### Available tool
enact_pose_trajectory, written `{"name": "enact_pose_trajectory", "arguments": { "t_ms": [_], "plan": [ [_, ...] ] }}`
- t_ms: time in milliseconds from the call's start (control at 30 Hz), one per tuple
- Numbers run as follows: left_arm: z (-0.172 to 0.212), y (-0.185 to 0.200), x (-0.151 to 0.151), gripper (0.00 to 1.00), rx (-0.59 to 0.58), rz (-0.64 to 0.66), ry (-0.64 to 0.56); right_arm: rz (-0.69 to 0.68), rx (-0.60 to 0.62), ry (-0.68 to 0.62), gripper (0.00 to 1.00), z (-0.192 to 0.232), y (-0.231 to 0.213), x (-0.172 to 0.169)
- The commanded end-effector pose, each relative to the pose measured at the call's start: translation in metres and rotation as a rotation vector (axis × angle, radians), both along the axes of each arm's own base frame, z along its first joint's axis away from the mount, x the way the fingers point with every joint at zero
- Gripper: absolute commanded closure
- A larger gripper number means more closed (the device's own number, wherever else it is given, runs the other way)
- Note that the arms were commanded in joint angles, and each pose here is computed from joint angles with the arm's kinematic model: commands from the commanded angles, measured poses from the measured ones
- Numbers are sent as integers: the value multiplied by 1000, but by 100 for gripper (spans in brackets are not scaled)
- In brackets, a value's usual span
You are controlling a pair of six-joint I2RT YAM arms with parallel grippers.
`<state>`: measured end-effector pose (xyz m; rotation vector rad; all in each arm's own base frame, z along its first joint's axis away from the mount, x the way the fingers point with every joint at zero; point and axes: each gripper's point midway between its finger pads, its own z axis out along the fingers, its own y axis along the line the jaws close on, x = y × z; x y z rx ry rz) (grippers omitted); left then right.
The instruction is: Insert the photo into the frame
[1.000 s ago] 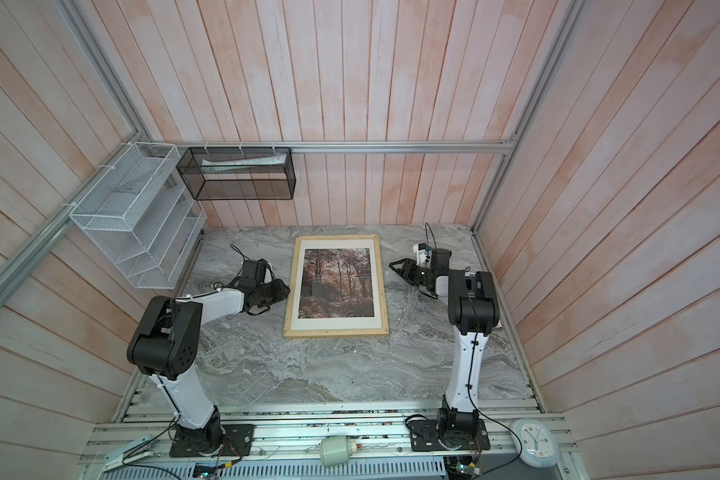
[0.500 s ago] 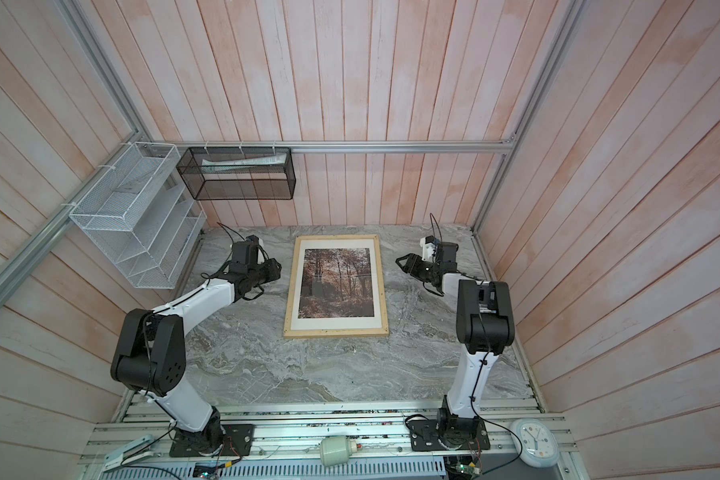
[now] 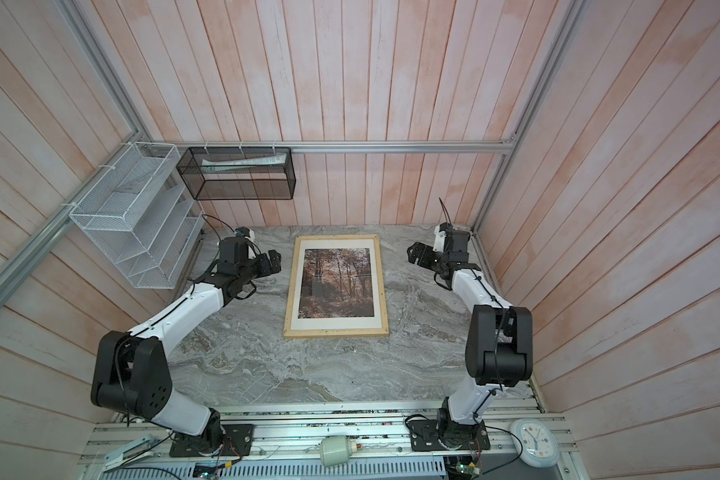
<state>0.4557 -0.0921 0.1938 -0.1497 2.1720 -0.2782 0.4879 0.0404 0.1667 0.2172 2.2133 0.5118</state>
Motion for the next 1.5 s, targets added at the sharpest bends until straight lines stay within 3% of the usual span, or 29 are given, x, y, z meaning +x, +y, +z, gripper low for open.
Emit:
{"name": "enact_pose_trajectory", "arguments": {
  "t_ms": [0, 300, 567, 700, 900, 1033, 1233, 1467],
  "plan": [
    [8, 11, -7, 0, 63, 22, -5, -39, -65, -7, 2, 9, -14, -13],
    [72, 31, -13, 0, 137, 87, -175, 24, -52, -126, 2, 40, -2, -45],
    [114, 72, -44, 0, 180, 222, -464, -93, -100, -187, 2, 46, -21, -62],
    [97, 92, -51, 0, 205, 271, -501, -100, -99, -197, 2, 47, -23, -63],
    [41, 117, -47, 0, 248, 330, -343, -110, -113, -202, 2, 49, -25, -62],
    [9, 122, -50, 0, 228, 314, -316, -123, -126, -201, 2, 49, -28, -61],
    [-13, 117, -69, 0, 300, 252, -451, -133, -134, -205, 2, 50, -30, -63],
    [-23, 99, -82, 0, 281, 129, -522, -138, -141, -217, 2, 56, -32, -63]
  ]
}}
